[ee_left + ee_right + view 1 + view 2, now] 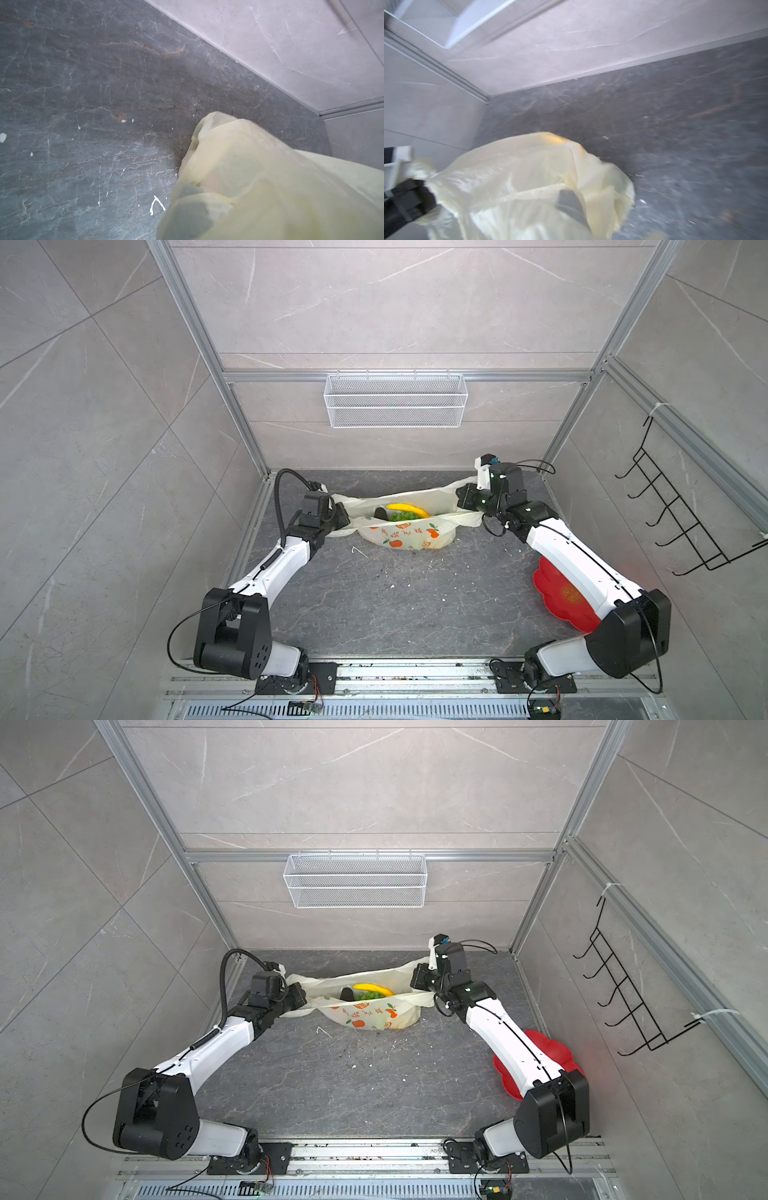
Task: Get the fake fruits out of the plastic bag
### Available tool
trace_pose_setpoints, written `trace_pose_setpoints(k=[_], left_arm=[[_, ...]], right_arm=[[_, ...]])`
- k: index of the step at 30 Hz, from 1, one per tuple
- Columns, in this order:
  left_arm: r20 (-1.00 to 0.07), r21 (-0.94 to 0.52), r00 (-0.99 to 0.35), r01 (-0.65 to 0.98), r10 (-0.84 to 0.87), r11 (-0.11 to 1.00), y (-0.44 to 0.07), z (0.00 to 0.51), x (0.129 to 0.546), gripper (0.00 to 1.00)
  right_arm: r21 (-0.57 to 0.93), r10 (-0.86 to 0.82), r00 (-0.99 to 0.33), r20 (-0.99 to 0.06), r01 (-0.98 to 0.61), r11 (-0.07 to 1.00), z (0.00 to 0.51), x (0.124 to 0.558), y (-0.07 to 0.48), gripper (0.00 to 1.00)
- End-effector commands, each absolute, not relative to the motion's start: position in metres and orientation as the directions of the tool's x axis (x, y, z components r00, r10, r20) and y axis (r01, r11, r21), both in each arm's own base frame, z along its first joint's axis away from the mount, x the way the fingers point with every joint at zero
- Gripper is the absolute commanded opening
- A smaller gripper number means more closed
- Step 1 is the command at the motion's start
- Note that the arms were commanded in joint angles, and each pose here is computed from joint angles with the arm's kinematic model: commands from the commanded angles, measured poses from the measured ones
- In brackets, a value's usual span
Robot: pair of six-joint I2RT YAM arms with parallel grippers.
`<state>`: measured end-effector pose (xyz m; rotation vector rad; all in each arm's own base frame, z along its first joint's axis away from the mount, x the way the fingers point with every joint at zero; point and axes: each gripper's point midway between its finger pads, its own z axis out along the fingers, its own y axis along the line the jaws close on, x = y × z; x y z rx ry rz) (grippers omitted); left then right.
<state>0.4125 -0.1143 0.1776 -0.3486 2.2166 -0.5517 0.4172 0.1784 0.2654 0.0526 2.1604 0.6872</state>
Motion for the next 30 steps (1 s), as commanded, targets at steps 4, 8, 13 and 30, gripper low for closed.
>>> trace_pose_setpoints(k=[4, 8, 13, 30], left_arm=[[-0.641, -0.538, -0.656, 0.014, -0.398, 0.843, -0.137, 0.197, 0.440, 0.00], [-0.639, -0.457, -0.714, 0.053, -0.287, 0.888, -0.169, 0.190, 0.458, 0.00], [-0.638, -0.448, -0.714, 0.040, -0.288, 0.893, -0.193, 0.197, 0.487, 0.00], [-0.395, -0.213, -0.857, -0.264, -0.330, 0.941, -0.106, 0.093, 0.491, 0.00]], right_arm=[[0.661, 0.311, -0.760, -0.570, -0.200, 0.723, 0.214, 0.417, 0.206, 0.00], [0.677, 0.296, -0.795, -0.529, -0.186, 0.712, 0.193, 0.418, 0.217, 0.00], [0.613, 0.199, -0.809, -0.554, -0.234, 0.754, 0.184, 0.406, 0.236, 0.00], [0.804, 0.408, -0.709, -0.575, -0.397, 0.443, 0.288, 0.391, 0.200, 0.00]])
